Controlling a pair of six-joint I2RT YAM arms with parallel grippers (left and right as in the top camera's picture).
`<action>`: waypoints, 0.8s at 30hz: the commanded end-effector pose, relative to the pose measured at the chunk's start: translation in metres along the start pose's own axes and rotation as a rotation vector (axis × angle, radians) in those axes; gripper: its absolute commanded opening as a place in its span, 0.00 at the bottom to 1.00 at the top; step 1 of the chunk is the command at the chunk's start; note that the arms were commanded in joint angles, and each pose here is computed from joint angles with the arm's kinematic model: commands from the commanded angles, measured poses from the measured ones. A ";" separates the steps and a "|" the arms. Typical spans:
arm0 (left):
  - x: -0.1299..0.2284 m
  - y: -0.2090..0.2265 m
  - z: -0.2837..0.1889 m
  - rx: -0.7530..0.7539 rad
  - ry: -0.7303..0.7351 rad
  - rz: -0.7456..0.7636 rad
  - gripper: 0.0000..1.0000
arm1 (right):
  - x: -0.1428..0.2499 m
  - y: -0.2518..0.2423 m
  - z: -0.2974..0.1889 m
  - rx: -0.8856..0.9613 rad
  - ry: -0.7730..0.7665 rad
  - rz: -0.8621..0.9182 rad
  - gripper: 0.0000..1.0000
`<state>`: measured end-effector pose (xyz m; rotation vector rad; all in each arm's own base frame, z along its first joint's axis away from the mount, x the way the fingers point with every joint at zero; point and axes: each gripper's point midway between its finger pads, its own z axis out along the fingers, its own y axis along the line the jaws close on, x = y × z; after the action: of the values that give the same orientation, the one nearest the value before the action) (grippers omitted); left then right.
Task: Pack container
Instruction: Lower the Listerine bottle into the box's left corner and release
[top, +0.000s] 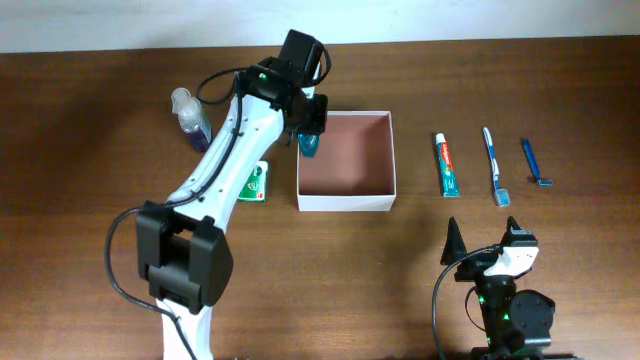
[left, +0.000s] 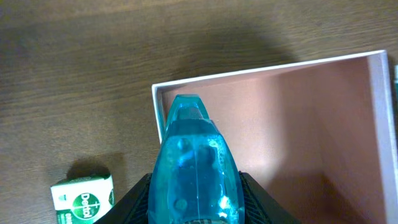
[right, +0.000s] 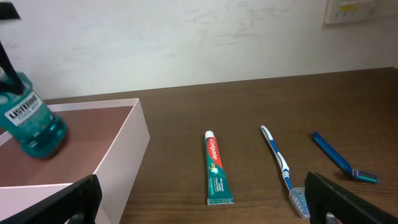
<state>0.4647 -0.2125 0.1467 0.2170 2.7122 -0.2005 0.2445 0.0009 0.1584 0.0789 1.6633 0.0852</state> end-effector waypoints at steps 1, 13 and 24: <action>-0.008 0.001 0.000 -0.011 -0.023 -0.035 0.01 | 0.002 -0.001 0.000 0.003 0.001 0.000 0.99; -0.008 0.002 0.002 -0.012 -0.023 -0.091 0.01 | 0.002 -0.001 0.000 0.003 0.001 0.000 0.98; -0.007 0.003 0.002 -0.018 -0.018 -0.119 0.11 | 0.002 -0.001 0.000 0.003 0.001 0.000 0.98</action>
<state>0.4658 -0.2117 0.1343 0.0770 2.7477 -0.2090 0.2445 0.0010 0.1584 0.0783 1.6633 0.0852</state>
